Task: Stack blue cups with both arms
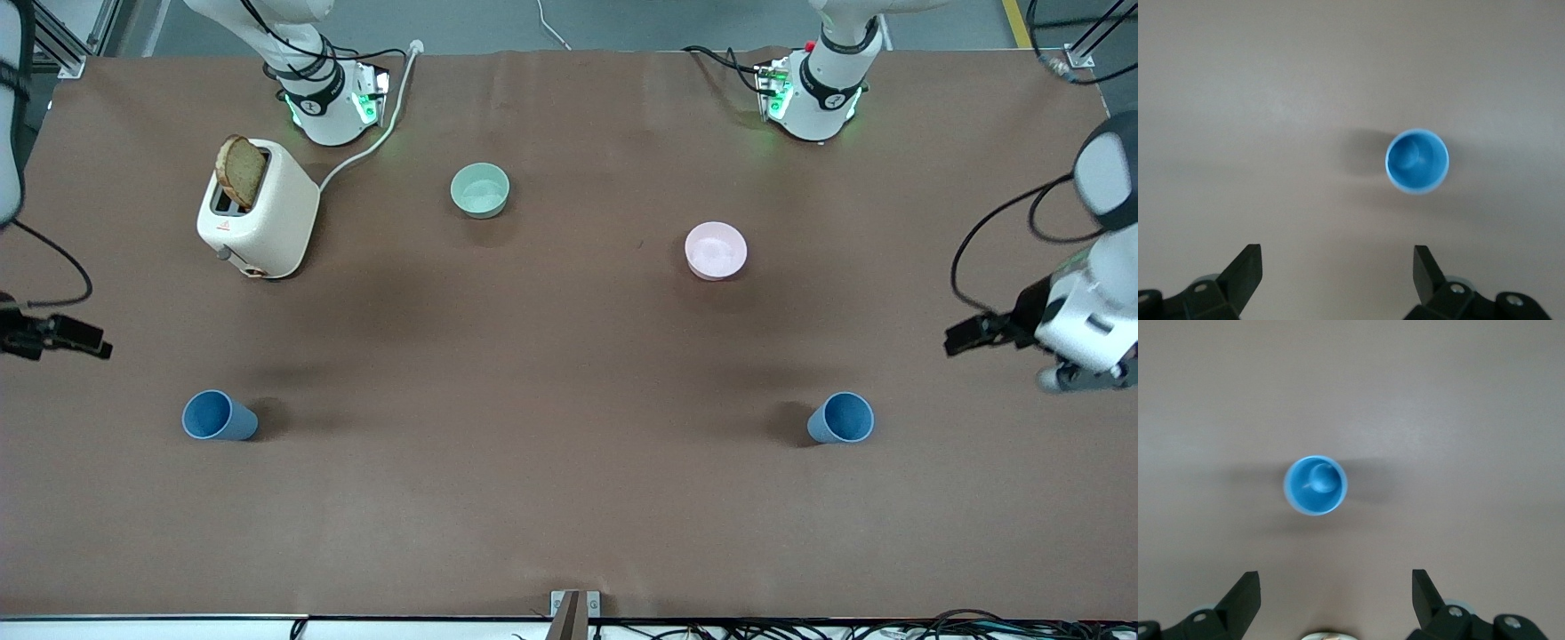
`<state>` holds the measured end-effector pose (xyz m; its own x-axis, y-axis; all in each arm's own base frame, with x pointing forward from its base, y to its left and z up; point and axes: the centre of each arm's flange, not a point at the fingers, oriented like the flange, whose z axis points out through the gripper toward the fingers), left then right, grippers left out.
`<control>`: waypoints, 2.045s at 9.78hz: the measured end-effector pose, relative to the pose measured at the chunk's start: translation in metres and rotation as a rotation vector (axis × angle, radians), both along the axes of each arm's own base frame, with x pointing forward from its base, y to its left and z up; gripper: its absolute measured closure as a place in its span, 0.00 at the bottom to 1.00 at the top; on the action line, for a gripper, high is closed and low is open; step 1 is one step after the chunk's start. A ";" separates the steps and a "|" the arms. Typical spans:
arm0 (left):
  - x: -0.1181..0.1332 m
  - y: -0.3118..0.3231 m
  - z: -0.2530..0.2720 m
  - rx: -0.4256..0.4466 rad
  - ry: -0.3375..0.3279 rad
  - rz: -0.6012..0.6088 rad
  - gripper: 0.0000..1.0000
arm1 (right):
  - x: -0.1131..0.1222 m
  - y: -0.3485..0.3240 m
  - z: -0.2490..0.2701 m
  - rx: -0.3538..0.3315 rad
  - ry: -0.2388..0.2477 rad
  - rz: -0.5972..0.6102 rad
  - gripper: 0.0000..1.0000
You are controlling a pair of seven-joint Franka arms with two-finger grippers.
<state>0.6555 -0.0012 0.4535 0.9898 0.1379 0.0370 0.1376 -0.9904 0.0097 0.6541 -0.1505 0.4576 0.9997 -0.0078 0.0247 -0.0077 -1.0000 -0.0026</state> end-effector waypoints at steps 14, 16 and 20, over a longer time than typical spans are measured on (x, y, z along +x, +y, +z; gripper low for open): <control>0.029 -0.057 -0.188 -0.007 0.055 0.234 0.75 | 0.025 0.021 -0.212 -0.026 -0.061 0.028 0.46; 0.030 -0.058 -0.185 -0.009 0.048 0.232 0.96 | 0.026 0.021 -0.211 -0.021 -0.065 0.023 0.79; 0.029 -0.159 -0.091 -0.075 -0.047 0.203 0.96 | 0.031 0.025 -0.200 -0.013 -0.071 0.023 0.94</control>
<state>0.6848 -0.1605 0.3622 0.9389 0.3379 0.0651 0.3314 -0.9388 0.0934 0.6852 -0.1254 0.2579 0.9953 0.0161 0.0955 0.0152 -0.9998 0.0102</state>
